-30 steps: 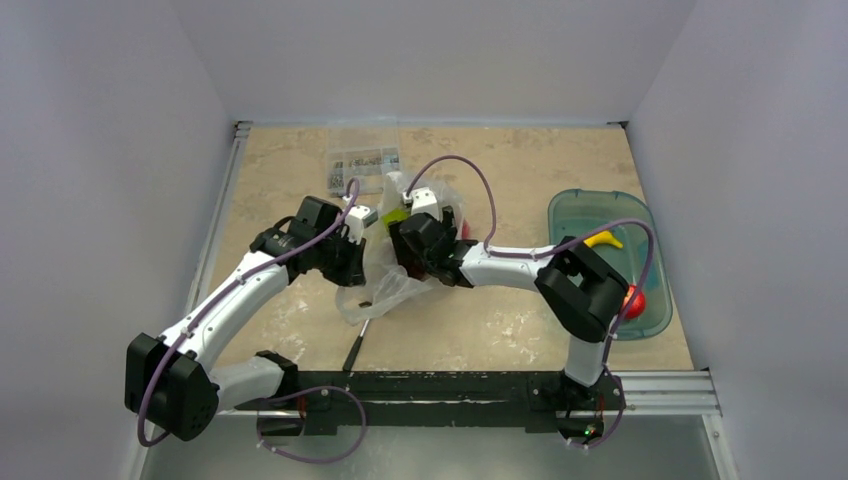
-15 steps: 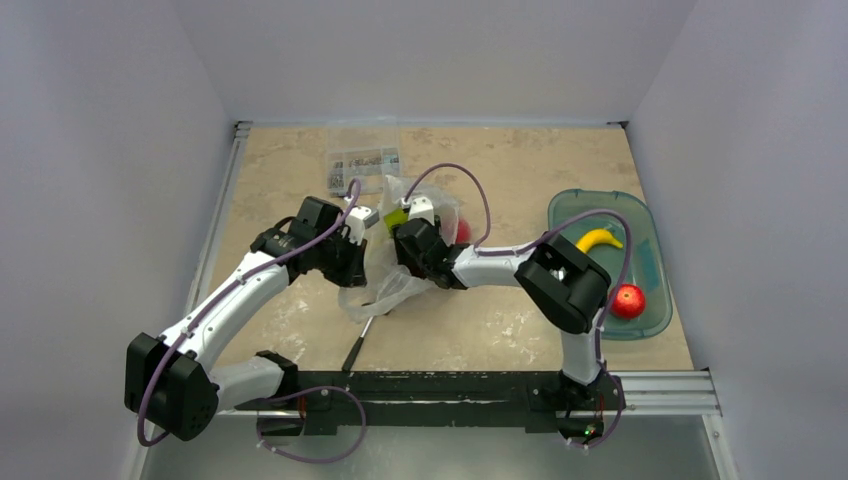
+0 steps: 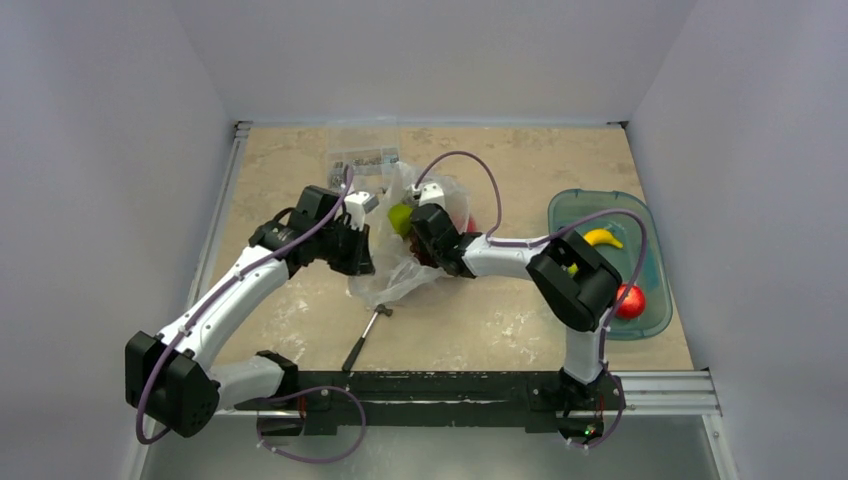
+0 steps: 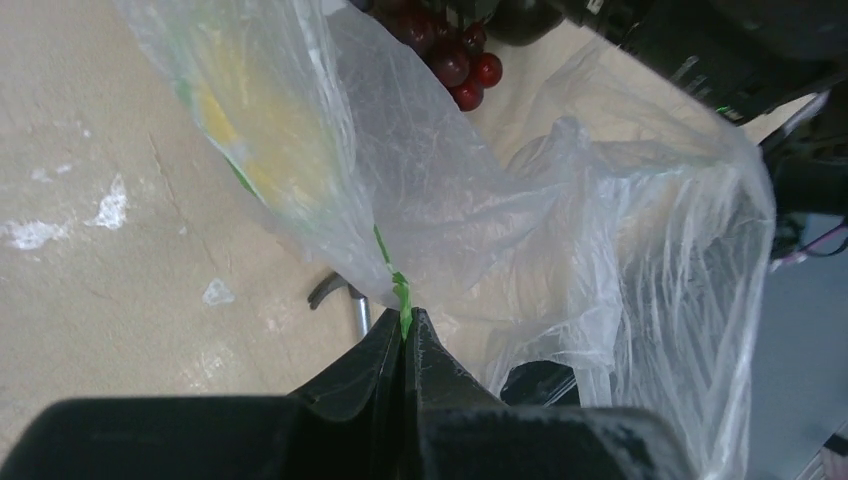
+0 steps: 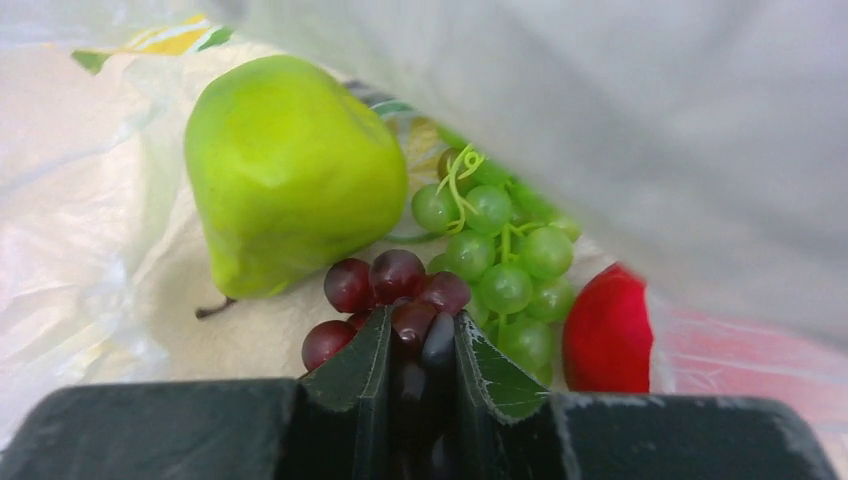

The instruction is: Take the fake fruits out of the plastic bag

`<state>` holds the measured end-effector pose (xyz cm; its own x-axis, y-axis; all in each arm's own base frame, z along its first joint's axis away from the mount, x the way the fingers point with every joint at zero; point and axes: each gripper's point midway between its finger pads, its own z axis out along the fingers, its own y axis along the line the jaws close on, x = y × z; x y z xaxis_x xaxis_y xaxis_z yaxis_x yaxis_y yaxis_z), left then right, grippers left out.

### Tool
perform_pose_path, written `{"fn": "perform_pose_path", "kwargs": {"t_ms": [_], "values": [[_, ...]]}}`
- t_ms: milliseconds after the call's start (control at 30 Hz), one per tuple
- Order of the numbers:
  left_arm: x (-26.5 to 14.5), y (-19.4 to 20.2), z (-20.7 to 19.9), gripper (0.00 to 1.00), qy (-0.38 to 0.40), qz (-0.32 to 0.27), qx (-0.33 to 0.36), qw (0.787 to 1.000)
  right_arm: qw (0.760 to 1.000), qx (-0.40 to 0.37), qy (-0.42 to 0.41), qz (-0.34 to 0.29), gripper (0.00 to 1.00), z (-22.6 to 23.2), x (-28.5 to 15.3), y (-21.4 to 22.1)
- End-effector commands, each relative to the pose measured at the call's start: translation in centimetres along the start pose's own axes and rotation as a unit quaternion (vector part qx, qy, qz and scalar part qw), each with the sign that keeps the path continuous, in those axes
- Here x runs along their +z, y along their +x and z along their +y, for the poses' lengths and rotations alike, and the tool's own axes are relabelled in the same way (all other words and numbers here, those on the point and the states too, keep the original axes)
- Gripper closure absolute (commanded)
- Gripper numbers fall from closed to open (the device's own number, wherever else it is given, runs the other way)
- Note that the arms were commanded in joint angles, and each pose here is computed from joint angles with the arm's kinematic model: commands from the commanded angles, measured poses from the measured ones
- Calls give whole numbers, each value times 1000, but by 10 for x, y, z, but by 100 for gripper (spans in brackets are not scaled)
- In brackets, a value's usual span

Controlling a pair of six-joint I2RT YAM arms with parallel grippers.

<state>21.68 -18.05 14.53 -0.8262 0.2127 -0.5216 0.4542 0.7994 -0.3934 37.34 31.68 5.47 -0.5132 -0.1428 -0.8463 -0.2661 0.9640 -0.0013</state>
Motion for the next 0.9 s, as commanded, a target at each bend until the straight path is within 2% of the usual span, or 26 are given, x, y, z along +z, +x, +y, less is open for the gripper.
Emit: {"fn": "perform_pose_path", "kwargs": {"t_ms": [0, 133, 267, 367, 533, 667, 767, 867], "values": [[-24, -74, -27, 100, 19, -97, -11, 995, 997, 34, 14, -73, 100, -29, -5, -79], [-53, -114, -42, 100, 22, -156, 14, 987, 993, 39, 7, -109, 100, -37, -14, -119], [-66, -123, -49, 100, 28, -176, 35, 983, 990, 42, -17, -134, 100, -32, -24, -145], [-54, -104, -47, 100, 37, -145, 31, 988, 988, 53, -45, -139, 100, -23, -30, -153], [-22, -50, -46, 100, 80, -73, 16, 994, 979, 73, -96, -165, 100, -11, -48, -161], [1, -9, -41, 100, 82, -12, 21, 996, 973, 84, -119, -178, 100, -7, -64, -171], [7, 2, -30, 100, 58, 5, 28, 998, 968, 88, -140, -189, 100, -4, -78, -182], [6, -3, -21, 100, 29, -4, 34, 999, 962, 96, -172, -188, 100, 4, -94, -191]]}}
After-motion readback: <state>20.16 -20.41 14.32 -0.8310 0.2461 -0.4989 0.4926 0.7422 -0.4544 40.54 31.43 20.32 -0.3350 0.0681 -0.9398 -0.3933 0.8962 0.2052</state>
